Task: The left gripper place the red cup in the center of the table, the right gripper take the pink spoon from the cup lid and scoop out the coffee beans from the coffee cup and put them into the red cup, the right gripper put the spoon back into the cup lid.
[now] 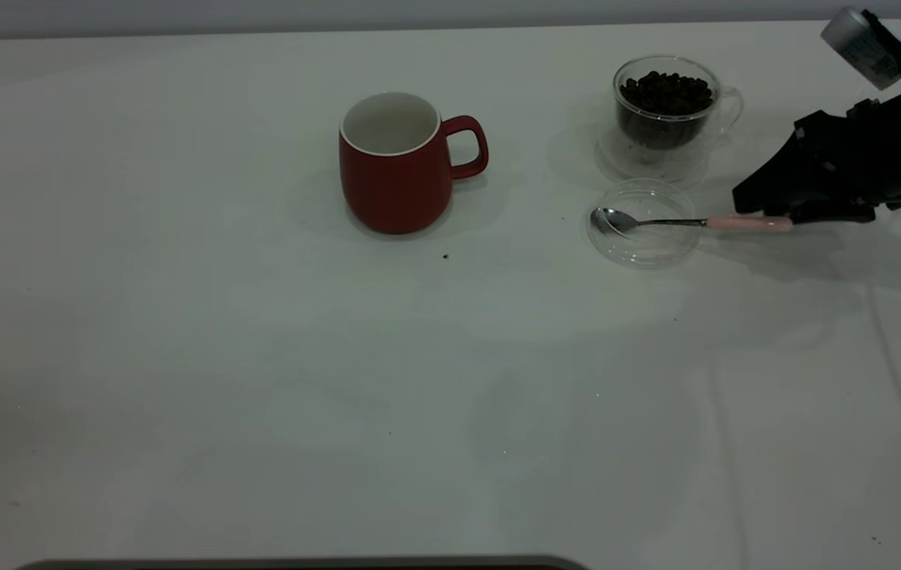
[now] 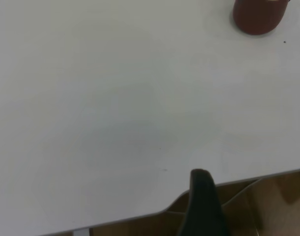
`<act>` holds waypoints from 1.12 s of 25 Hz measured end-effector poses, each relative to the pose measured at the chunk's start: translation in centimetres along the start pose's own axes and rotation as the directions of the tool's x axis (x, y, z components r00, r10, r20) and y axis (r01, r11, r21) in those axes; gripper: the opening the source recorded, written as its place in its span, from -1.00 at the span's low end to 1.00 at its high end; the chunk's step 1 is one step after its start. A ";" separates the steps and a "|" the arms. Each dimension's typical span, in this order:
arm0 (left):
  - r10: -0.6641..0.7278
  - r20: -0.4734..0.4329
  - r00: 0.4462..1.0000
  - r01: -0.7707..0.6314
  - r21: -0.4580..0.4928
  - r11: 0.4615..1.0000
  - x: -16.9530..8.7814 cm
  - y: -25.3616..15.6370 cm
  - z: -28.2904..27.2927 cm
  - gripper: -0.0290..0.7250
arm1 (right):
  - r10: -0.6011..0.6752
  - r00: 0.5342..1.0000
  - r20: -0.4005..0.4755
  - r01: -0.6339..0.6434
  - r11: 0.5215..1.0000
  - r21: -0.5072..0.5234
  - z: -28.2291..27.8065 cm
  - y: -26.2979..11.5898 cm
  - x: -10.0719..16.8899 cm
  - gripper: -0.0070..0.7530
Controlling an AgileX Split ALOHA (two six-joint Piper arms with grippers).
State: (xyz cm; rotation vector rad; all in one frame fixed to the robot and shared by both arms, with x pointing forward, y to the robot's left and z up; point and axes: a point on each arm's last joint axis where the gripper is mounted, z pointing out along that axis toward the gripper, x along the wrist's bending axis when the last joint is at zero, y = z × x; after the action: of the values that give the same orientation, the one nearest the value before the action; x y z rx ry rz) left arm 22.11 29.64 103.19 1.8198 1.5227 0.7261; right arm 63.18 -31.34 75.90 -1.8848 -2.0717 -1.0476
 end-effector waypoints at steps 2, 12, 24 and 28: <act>0.000 0.000 1.000 0.000 0.000 1.000 0.0 0.0 0.0 0.63 | 0.009 1.000 0.023 -0.008 0.999 -0.042 0.0 0.4 -0.2 0.22; 0.000 0.000 1.000 0.000 0.000 1.000 0.0 0.0 0.0 0.63 | -0.139 0.932 -0.336 0.120 0.990 -0.077 -6.7 4.2 12.2 0.19; 0.000 0.000 1.000 0.000 0.000 1.000 0.0 0.0 0.0 0.63 | -0.416 0.900 0.128 0.297 0.801 0.519 -17.7 -1.7 25.1 0.03; -0.001 0.000 1.000 0.001 0.000 1.000 0.0 0.0 0.0 0.63 | -0.389 0.872 0.298 0.201 0.839 0.506 -21.2 -5.4 24.6 0.03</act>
State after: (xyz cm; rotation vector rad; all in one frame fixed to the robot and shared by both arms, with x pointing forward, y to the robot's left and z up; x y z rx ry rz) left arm 22.11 29.64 103.19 1.8189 1.5234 0.7256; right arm 46.26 -23.35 102.99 -1.6439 -2.6072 -0.1584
